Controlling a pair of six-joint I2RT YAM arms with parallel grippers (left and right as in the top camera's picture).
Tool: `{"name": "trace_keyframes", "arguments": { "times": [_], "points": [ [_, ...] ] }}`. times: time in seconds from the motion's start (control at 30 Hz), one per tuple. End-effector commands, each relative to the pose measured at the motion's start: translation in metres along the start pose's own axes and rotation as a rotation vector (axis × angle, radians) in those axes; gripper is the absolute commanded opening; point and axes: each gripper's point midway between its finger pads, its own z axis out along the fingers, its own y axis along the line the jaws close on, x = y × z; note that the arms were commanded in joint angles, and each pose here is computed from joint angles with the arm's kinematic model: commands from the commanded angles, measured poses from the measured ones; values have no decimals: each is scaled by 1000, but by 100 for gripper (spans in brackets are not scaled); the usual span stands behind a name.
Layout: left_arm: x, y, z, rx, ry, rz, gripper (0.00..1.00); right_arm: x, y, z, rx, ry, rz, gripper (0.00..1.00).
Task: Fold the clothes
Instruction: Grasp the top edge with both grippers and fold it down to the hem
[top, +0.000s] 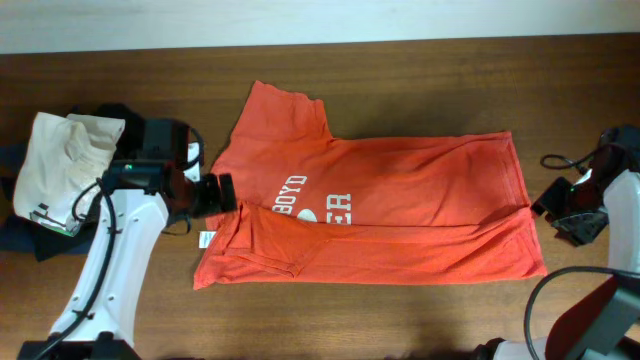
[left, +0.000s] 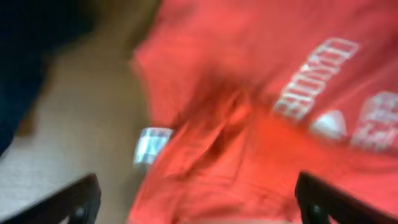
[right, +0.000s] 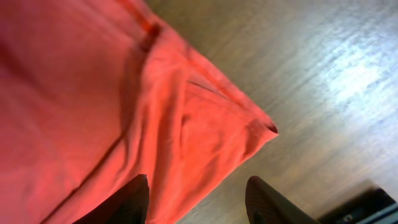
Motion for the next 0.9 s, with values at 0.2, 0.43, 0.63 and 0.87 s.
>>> {"name": "trace_keyframes", "arguments": {
  "times": [0.2, 0.43, 0.63, 0.87],
  "points": [
    [-161, -61, 86, 219, -356, 247, 98, 33, 79, -23, -193, -10, -365, 60],
    [-177, -64, 178, 235, -401, 225, 90, 43, 86, -22, -190, 10, -400, 61],
    [-160, -88, 187, 324, -346, 255, 21, 30, 93, -20, -207, -39, -407, 67],
    [-168, -76, 152, 353, -337, 114, 1, -27, 113, 10, -193, -185, -416, 69]
  ]
}}
